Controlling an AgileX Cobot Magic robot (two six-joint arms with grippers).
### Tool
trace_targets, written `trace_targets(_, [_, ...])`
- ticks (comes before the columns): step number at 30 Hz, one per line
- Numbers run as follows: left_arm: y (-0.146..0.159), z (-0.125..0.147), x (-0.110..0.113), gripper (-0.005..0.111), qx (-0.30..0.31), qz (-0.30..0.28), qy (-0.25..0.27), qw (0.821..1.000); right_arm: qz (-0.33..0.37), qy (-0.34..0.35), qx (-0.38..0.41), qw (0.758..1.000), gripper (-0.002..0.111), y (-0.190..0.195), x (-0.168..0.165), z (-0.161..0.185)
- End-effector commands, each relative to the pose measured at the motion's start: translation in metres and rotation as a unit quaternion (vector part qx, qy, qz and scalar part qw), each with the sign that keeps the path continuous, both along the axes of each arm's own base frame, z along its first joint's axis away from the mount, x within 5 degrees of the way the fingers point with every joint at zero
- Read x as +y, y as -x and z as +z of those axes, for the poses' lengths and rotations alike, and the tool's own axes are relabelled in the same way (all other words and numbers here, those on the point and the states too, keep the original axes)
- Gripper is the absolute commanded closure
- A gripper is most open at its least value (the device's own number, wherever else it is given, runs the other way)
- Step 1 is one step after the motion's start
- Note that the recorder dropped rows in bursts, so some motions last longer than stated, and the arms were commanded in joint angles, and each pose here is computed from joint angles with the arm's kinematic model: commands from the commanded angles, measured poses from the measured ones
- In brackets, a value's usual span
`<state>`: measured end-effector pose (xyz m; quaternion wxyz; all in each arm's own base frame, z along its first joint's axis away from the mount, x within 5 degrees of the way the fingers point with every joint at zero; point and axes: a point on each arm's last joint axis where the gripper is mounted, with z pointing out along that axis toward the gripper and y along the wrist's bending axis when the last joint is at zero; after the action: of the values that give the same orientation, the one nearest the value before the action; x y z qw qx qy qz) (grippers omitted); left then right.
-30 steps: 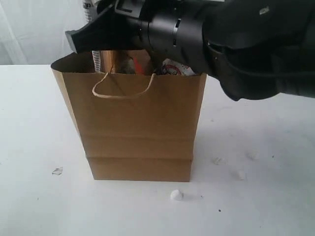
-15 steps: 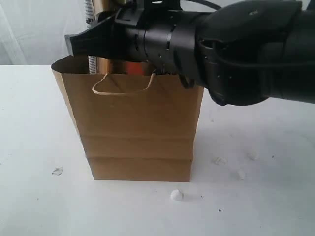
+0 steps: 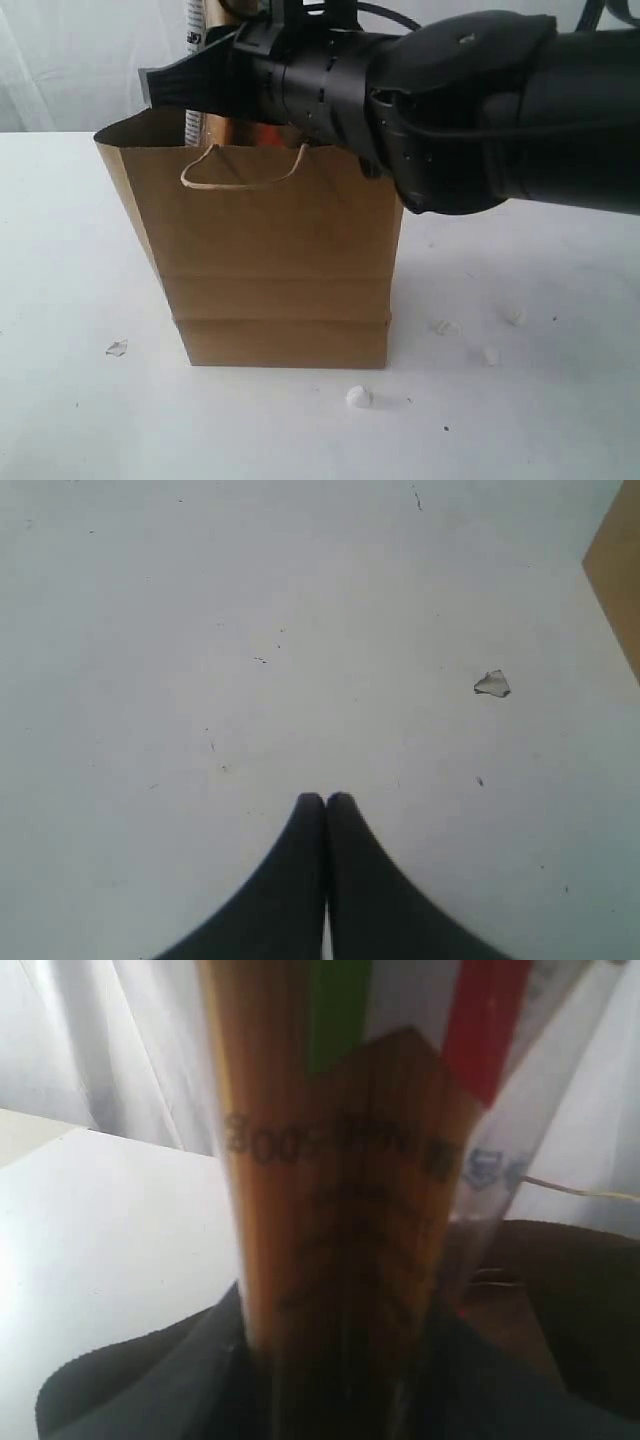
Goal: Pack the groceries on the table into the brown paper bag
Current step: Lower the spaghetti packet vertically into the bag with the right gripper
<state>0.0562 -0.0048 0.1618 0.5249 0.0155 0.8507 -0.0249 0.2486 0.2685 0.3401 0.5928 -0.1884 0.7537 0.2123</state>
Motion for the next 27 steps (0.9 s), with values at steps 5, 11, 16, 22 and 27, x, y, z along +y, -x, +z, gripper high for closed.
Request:
trace_targets(5, [0.0, -0.001, 0.0, 0.107, 0.001, 0.001, 0.006, 1.0, -0.004, -0.076, 0.017, 0.997, 0.108, 0.012, -0.014, 0.024])
trace_targets(11, [0.0, -0.001, 0.0, 0.107, 0.001, 0.001, 0.006, 1.0, -0.02, -0.117, 0.044, 0.992, 0.108, 0.01, -0.014, 0.022])
trace_targets(16, [0.0, -0.001, 0.0, 0.107, 0.001, 0.001, 0.006, 1.0, -0.023, -0.101, 0.055, 0.993, 0.108, 0.004, -0.007, 0.009])
trace_targets(22, [0.0, -0.001, 0.0, 0.107, 0.001, 0.001, 0.006, 1.0, -0.026, -0.037, 0.011, 0.999, 0.108, 0.001, -0.008, 0.006])
trace_targets(27, [0.0, -0.001, 0.0, 0.107, 0.001, 0.001, 0.006, 1.0, -0.051, 0.019, -0.034, 0.998, 0.108, -0.003, -0.014, 0.007])
